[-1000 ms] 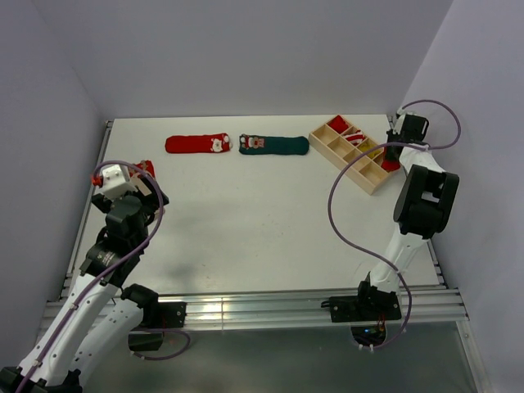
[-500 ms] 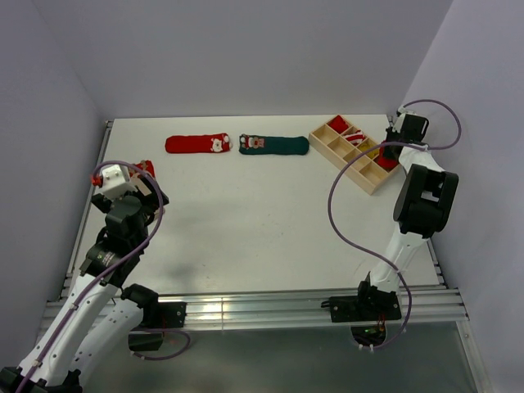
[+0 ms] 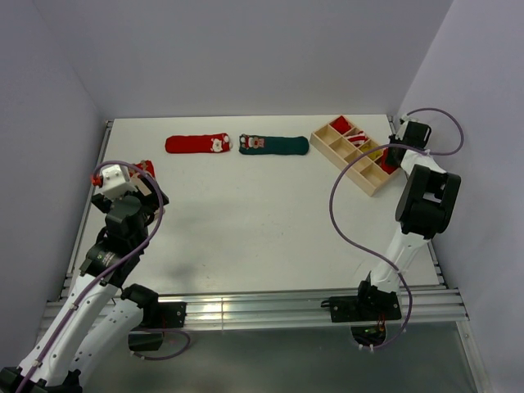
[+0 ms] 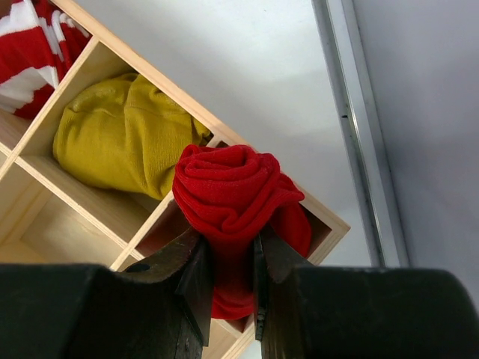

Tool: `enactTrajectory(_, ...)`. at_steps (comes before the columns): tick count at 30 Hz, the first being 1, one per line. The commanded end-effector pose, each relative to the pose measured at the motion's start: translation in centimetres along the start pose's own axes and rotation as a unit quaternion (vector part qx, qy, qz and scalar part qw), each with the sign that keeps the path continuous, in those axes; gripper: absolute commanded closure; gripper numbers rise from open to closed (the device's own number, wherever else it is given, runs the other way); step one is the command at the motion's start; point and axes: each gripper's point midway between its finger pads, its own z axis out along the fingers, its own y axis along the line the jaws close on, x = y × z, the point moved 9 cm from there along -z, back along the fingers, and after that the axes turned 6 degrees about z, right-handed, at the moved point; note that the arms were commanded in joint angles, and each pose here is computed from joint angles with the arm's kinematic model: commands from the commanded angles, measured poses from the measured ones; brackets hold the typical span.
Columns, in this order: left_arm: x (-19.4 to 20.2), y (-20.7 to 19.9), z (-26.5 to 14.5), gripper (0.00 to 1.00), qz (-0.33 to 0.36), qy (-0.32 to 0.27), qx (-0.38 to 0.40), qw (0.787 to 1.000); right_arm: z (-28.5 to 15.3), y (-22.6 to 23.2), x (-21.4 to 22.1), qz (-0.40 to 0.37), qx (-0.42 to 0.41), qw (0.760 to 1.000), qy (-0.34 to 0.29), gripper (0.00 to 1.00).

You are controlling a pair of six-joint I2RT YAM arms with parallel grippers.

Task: Roll the socks
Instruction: Place the sock in the storage box.

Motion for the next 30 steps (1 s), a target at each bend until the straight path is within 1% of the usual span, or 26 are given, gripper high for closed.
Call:
enactTrajectory(1,-0.6,0.0,0.0,0.01,-0.004,-0.017,0.005,1.0,-1.9,-1.1,-1.3,-0.008,0.031,0.999,-0.01,1.0)
enactTrajectory(4,-0.5,0.0,-0.1,0.01,-0.004,-0.017,0.004,1.0,-1.6,-1.2,-1.0,-0.01,0.038,0.999,0.023,1.0)
enactTrajectory(7,-0.5,0.0,0.0,0.01,-0.004,-0.017,0.006,1.0,-1.4,-1.4,-1.3,-0.006,0.05,0.998,0.034,1.0)
enactTrajectory(10,-0.6,0.0,0.0,0.0,-0.005,-0.018,0.006,1.0,-1.0,-1.7,-1.3,-0.003,0.066,0.996,0.062,1.0)
enactTrajectory(11,-0.5,0.0,-0.1,0.01,-0.004,-0.018,0.005,1.0,-1.1,-1.7,-0.9,-0.001,0.066,0.995,0.081,1.0)
enactTrajectory(12,-0.6,0.0,-0.1,0.0,-0.004,-0.018,0.005,1.0,-1.0,-1.9,-0.8,-0.001,0.081,0.993,0.088,1.0)
enactTrajectory(16,-0.6,0.1,-0.1,0.01,-0.006,-0.02,0.007,1.0,-0.3,-2.1,-0.6,0.008,0.093,0.988,0.122,1.0)
enactTrajectory(17,-0.7,0.1,-0.2,0.0,-0.007,-0.021,0.006,1.0,0.2,-2.1,0.2,0.011,0.092,0.985,0.146,1.0)
enactTrajectory(19,-0.7,0.1,-0.2,0.01,-0.007,-0.021,0.006,1.0,0.6,-2.2,0.1,0.016,0.097,0.982,0.159,1.0)
enactTrajectory(20,-0.7,0.1,-0.2,0.01,-0.006,-0.022,0.005,1.0,1.2,-2.2,1.1,0.019,0.096,0.978,0.185,1.0)
enactTrajectory(21,-0.7,0.2,-0.2,0.0,-0.007,-0.023,0.005,1.0,1.4,-2.2,0.8,0.021,0.098,0.977,0.186,1.0)
enactTrajectory(30,-0.5,0.1,0.0,0.01,-0.003,-0.018,0.003,1.0,3.4,-2.4,2.6,0.029,0.1,0.965,0.239,1.0)
